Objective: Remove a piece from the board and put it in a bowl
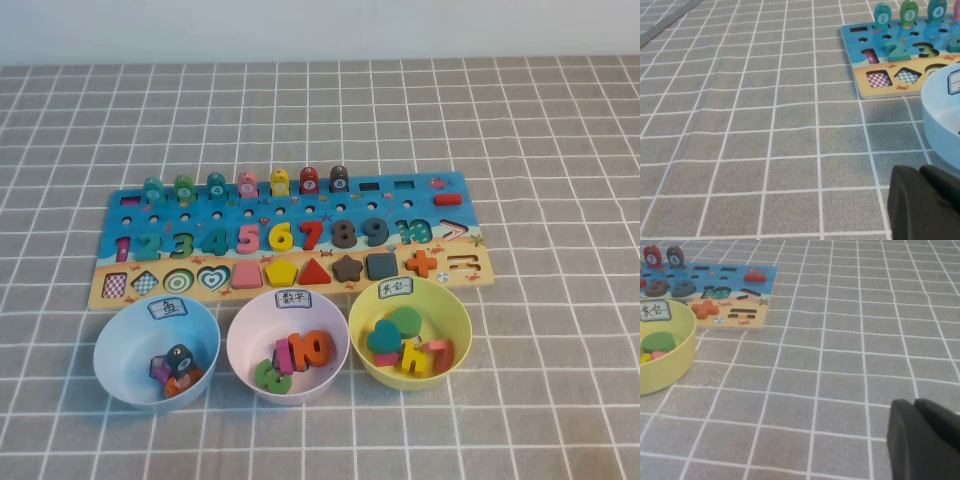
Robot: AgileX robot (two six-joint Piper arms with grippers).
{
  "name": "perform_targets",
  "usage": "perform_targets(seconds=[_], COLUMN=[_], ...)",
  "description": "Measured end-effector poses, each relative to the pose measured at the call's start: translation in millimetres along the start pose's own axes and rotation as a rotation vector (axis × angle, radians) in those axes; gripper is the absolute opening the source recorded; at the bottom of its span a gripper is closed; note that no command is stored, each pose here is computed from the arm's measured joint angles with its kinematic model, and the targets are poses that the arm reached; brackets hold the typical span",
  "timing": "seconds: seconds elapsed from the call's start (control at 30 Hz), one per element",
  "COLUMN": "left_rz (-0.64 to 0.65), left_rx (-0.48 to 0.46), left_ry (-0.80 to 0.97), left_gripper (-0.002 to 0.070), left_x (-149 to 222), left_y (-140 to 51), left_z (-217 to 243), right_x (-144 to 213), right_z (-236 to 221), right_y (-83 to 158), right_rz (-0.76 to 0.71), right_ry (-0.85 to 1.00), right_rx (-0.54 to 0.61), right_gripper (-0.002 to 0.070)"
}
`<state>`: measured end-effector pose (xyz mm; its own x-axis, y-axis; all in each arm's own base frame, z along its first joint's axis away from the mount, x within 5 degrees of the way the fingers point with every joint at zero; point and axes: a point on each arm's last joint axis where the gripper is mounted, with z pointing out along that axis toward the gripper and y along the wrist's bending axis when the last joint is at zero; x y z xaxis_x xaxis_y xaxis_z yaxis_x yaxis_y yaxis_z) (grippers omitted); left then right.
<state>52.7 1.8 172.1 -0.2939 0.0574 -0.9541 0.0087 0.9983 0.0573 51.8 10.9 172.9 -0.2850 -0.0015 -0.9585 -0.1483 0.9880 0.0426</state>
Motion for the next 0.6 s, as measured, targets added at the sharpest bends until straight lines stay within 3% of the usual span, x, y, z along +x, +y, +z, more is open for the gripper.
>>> perform_targets(seconds=[0.6], left_rz=[0.009], left_rx=[-0.003], left_ry=[-0.004], left_gripper=[-0.0004], left_x=[-0.3], left_y=[0.3], left_z=[0.0], right_x=[0.0], right_z=[0.0], right_y=[0.0], right_rz=[0.0], right_ry=[0.0], right_rx=[0.0], right_gripper=[-0.0017])
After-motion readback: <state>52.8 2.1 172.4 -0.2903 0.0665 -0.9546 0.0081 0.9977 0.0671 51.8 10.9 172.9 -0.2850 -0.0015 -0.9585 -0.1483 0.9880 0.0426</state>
